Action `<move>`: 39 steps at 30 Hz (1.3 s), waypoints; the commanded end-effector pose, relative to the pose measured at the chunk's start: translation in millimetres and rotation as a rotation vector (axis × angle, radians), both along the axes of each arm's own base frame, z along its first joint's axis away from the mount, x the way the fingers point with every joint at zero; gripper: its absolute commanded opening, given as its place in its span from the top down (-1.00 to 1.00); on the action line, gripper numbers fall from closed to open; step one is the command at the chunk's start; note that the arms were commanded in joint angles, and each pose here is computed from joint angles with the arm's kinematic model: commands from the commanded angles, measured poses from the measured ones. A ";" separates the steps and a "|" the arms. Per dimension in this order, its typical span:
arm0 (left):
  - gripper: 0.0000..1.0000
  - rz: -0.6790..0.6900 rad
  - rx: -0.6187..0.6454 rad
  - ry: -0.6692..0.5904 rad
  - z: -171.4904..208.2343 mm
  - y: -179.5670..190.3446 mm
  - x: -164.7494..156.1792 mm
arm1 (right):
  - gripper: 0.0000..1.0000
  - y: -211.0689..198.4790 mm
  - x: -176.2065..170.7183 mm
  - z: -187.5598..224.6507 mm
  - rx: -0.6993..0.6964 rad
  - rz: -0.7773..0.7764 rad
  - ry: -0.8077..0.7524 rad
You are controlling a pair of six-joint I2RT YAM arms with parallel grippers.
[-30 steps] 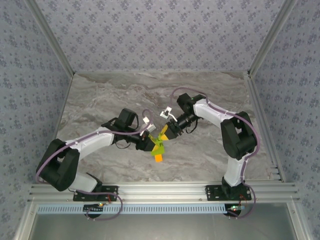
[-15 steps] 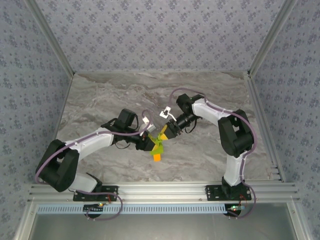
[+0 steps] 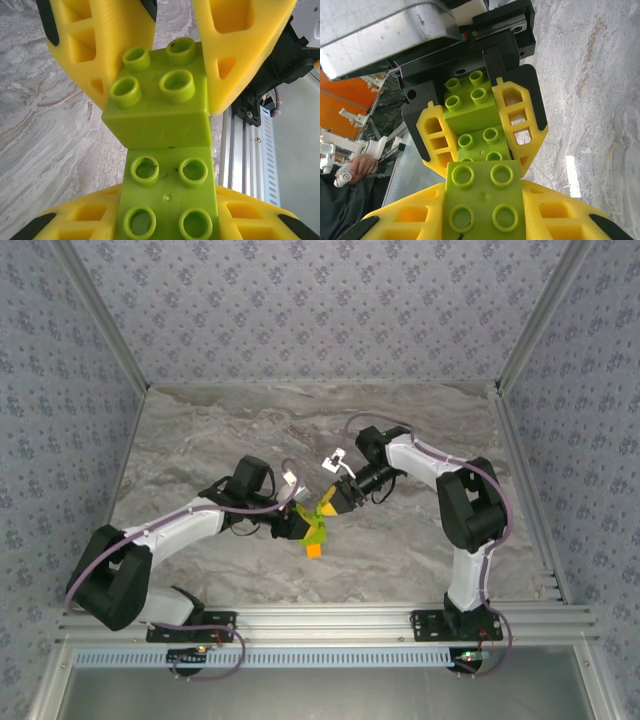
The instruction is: Assemble a carrot with lego
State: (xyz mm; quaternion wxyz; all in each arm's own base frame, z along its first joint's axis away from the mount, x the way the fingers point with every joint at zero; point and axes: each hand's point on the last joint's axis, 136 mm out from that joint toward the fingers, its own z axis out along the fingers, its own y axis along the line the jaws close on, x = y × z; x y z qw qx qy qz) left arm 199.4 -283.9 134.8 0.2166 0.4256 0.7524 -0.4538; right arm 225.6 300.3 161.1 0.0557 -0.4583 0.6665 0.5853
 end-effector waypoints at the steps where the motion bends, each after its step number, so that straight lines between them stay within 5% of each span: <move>1: 0.62 0.163 0.013 -0.146 16.9 17.2 43.4 | 0.73 -26.7 -21.1 -19.4 -0.198 -0.009 0.174; 18: 0.63 0.170 0.028 -0.140 12.8 17.7 45.1 | 0.77 -35.1 -15.4 -2.5 -0.163 -0.056 0.041; 32: 0.63 0.152 0.038 -0.113 8.8 14.6 46.3 | 0.80 -51.8 21.6 66.4 -0.033 -0.258 -0.161; 39: 0.63 0.113 0.017 -0.101 13.4 8.9 38.7 | 0.80 -42.8 28.9 49.4 -0.092 -0.244 -0.172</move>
